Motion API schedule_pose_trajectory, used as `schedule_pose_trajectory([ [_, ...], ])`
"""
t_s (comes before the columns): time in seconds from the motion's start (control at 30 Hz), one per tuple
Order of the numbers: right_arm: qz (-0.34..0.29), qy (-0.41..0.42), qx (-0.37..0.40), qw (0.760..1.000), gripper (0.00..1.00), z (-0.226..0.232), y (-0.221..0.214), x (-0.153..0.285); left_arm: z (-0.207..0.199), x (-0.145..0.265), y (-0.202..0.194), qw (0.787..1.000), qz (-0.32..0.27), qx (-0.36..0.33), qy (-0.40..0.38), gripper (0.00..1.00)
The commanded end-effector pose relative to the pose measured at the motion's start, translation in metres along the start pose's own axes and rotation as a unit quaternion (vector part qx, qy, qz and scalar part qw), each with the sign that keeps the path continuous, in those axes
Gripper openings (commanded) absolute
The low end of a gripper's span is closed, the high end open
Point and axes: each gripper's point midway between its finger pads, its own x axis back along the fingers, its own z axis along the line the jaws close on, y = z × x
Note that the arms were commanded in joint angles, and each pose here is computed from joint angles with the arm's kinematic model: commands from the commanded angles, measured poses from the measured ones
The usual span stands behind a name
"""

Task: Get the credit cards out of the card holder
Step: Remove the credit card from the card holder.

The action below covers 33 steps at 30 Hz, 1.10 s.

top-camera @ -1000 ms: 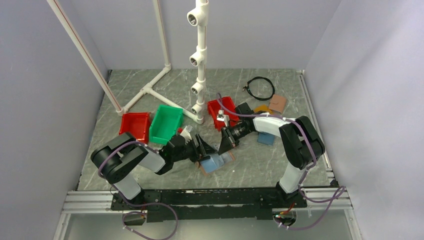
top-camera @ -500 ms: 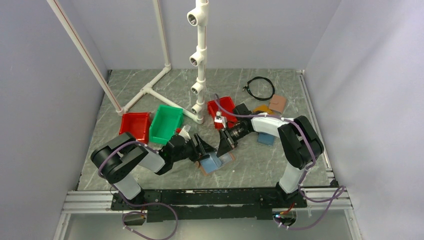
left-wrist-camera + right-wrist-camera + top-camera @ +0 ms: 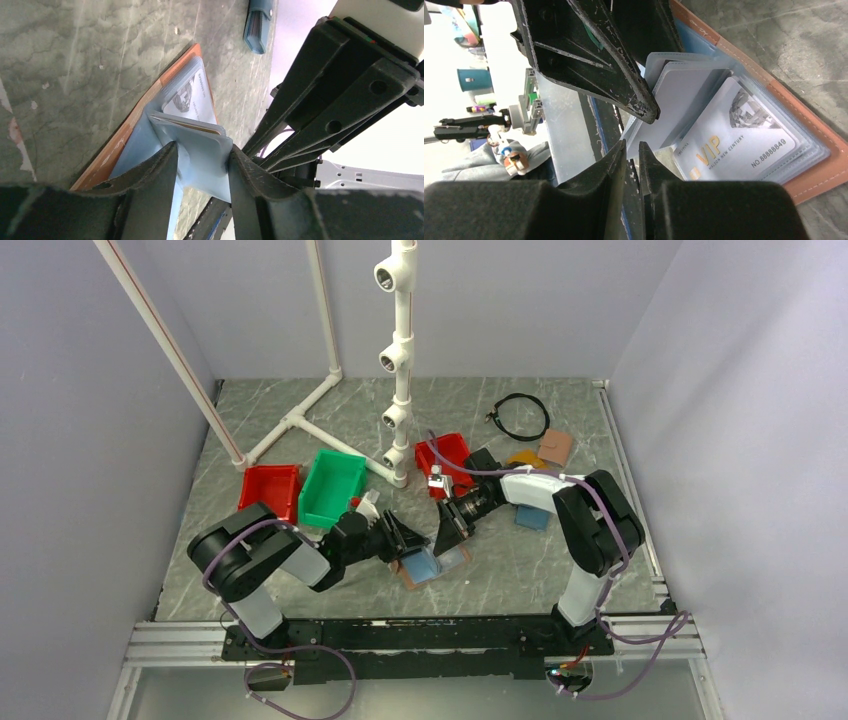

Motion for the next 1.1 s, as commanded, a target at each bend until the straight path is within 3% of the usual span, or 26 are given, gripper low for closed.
schedule_pose_trajectory([
  [0.0,-0.006,-0.009,0.027,1.000,0.20,0.000,0.011,0.002,0.015,0.002,0.001,1.000,-0.005,0.004,0.015,0.44],
  [0.2,-0.005,-0.048,0.030,0.998,0.22,-0.014,0.012,0.003,0.016,0.001,-0.002,1.000,0.004,0.004,0.010,0.47],
  [0.53,-0.009,-0.017,0.047,0.999,0.31,0.001,0.014,0.004,0.014,0.000,-0.004,1.000,0.011,0.003,-0.003,0.54],
  [1.07,0.000,-0.022,0.053,0.998,0.36,0.001,0.011,0.000,0.006,0.006,0.001,1.000,0.007,-0.019,0.005,0.67],
])
